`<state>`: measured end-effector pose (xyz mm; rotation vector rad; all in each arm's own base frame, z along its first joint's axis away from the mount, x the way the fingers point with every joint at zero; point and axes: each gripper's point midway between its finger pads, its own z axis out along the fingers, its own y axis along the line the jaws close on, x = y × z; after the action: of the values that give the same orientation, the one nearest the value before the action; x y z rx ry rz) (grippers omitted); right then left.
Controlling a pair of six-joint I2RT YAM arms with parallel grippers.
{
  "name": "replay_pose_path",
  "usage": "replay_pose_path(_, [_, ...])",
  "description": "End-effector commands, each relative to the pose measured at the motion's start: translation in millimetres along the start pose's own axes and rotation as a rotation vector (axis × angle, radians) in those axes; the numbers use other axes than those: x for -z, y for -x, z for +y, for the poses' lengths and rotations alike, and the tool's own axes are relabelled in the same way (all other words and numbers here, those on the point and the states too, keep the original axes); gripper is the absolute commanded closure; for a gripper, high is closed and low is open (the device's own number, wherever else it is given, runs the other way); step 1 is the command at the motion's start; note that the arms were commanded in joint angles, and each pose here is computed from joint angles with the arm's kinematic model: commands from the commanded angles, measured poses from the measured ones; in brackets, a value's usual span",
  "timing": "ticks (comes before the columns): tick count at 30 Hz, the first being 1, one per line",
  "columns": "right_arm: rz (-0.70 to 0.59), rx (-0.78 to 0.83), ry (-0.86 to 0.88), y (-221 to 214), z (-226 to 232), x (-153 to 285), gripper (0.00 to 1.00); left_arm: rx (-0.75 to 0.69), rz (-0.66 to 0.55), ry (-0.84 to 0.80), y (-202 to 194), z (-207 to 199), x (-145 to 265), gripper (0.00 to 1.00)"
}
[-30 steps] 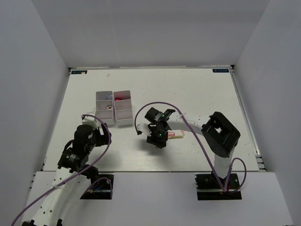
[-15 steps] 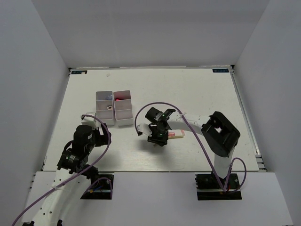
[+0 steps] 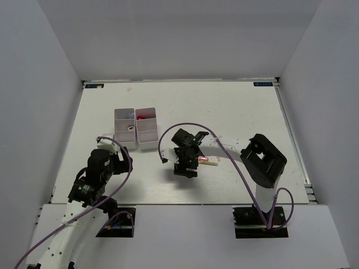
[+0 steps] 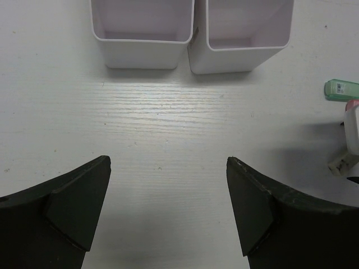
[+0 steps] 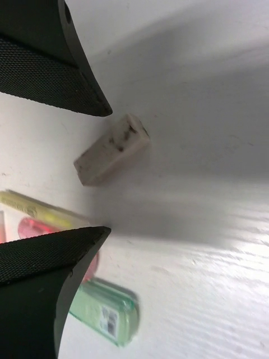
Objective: Sort the stationery into containers
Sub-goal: Grab a piece of stationery with the right arm
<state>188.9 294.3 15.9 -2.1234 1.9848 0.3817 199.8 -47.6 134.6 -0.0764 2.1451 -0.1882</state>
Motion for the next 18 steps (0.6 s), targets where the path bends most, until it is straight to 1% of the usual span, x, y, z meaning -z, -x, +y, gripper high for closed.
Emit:
replay_pose_path(1, [0.023,0.028,0.09,-11,12,-28,0.19,-0.003,-0.007,0.004,1,1,-1,0.06])
replay_pose_path(4, [-0.007,0.057,0.104,1,12,-30,0.26,-0.003,-0.006,0.004,2,1,0,0.06])
replay_pose_path(5, [0.009,0.054,0.123,-2,16,-30,0.32,-0.005,-0.004,0.006,1,2,-1,0.06])
replay_pose_path(7, [0.012,0.052,0.144,-3,20,-33,0.39,-0.006,-0.006,0.006,1,1,0,0.06])
replay_pose_path(8, [0.023,0.065,0.158,-7,24,-34,0.47,-0.006,-0.008,0.005,1,1,-1,0.06])
replay_pose_path(10, [0.023,0.07,0.165,-10,27,-35,0.55,-0.004,-0.011,0.008,2,2,0,0.06])
replay_pose_path(12, [0.032,0.086,0.167,-19,32,-37,0.66,-0.005,-0.015,0.005,3,1,0,0.06])
replay_pose_path(13, [0.04,0.091,0.16,-22,33,-37,0.69,-0.005,-0.015,0.007,3,2,0,0.06])
replay_pose_path(16, [0.078,0.084,0.152,-36,36,-39,0.87,-0.004,-0.019,0.004,4,1,1,0.06])
replay_pose_path(18, [0.086,0.05,0.123,-30,29,-33,1.0,-0.003,-0.018,0.007,3,2,1,0.06])
